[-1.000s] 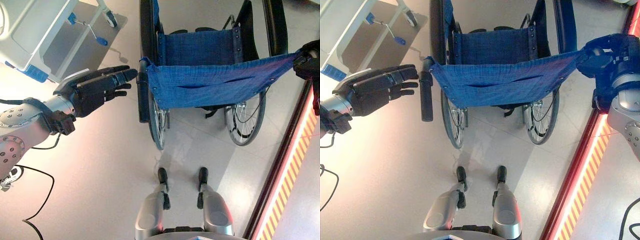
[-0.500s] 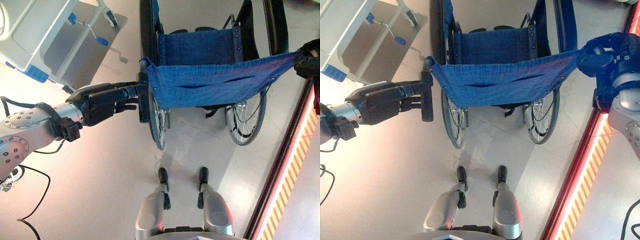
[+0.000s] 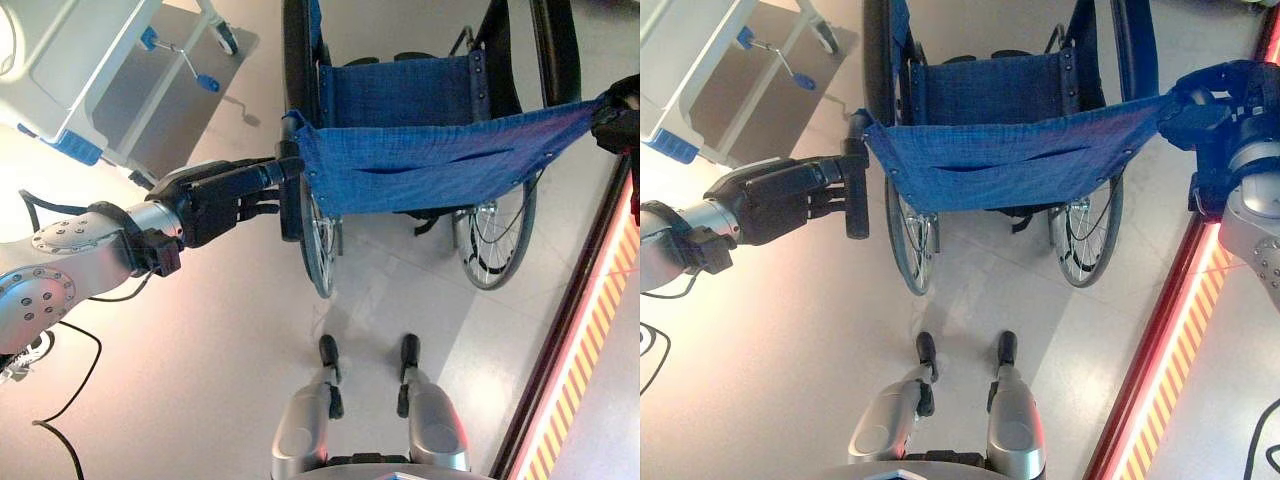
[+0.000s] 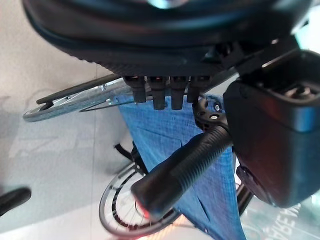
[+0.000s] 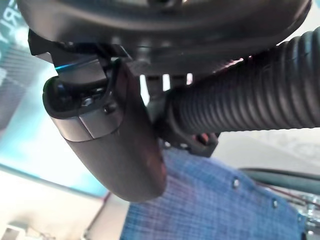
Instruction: Push the wheelchair next to the bed
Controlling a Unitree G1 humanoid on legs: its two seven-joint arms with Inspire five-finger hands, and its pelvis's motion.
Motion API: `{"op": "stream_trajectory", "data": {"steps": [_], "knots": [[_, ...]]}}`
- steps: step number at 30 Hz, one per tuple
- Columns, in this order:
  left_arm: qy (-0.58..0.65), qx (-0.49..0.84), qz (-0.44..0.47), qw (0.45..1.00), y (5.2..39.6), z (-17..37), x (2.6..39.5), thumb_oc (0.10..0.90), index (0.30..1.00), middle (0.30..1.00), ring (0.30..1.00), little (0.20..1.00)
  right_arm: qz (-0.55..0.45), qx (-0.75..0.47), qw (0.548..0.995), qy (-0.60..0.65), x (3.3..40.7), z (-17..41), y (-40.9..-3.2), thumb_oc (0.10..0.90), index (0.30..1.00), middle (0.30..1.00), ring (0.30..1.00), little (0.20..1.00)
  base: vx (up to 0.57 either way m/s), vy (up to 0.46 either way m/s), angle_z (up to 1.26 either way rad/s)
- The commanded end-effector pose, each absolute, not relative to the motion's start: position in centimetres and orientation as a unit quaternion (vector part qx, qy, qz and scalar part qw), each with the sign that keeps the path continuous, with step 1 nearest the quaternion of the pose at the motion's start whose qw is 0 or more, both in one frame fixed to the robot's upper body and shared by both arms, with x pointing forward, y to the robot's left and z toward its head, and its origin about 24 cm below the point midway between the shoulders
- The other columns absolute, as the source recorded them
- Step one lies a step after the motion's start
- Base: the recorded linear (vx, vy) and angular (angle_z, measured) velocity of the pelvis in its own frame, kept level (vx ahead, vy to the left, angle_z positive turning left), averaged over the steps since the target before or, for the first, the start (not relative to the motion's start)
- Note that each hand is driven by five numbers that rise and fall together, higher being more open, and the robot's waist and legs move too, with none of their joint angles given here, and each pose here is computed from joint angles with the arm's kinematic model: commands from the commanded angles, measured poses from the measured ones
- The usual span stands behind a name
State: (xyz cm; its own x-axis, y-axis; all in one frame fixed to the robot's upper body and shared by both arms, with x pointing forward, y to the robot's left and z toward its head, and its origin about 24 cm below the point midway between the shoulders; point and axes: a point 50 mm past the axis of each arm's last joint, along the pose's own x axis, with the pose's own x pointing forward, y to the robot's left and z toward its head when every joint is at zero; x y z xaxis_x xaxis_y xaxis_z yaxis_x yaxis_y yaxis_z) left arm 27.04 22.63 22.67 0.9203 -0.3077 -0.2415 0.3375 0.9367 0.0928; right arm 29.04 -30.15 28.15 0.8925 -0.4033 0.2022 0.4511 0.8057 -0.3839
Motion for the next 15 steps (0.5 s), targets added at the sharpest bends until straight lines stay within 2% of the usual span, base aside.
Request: {"op": "stream_trajectory", "data": {"steps": [1, 8, 15], "knots": [[-0.026, 0.013, -0.233, 0.972, 19.4, 28.1, 26.6, 0.800, 0.900, 0.900, 0.900, 0.900, -0.101, -0.135, 0.982, -0.079, 29.9, 27.7, -25.7, 0.400, 0.300, 0.300, 0.300, 0.300, 0.00, 0.002, -0.03], [0.029, -0.003, -0.207, 0.978, 20.5, 26.5, 27.4, 0.800, 0.900, 0.900, 0.900, 0.900, -0.106, -0.136, 0.982, -0.076, 30.5, 27.6, -25.8, 0.400, 0.300, 0.300, 0.300, 0.300, 0.00, 0.000, -0.02], [0.062, -0.001, -0.218, 0.974, 20.2, 25.3, 27.8, 0.800, 0.900, 0.900, 0.900, 0.900, -0.107, -0.137, 0.982, -0.073, 30.9, 27.5, -25.6, 0.400, 0.300, 0.300, 0.300, 0.300, 0.00, 0.002, -0.02]]}}
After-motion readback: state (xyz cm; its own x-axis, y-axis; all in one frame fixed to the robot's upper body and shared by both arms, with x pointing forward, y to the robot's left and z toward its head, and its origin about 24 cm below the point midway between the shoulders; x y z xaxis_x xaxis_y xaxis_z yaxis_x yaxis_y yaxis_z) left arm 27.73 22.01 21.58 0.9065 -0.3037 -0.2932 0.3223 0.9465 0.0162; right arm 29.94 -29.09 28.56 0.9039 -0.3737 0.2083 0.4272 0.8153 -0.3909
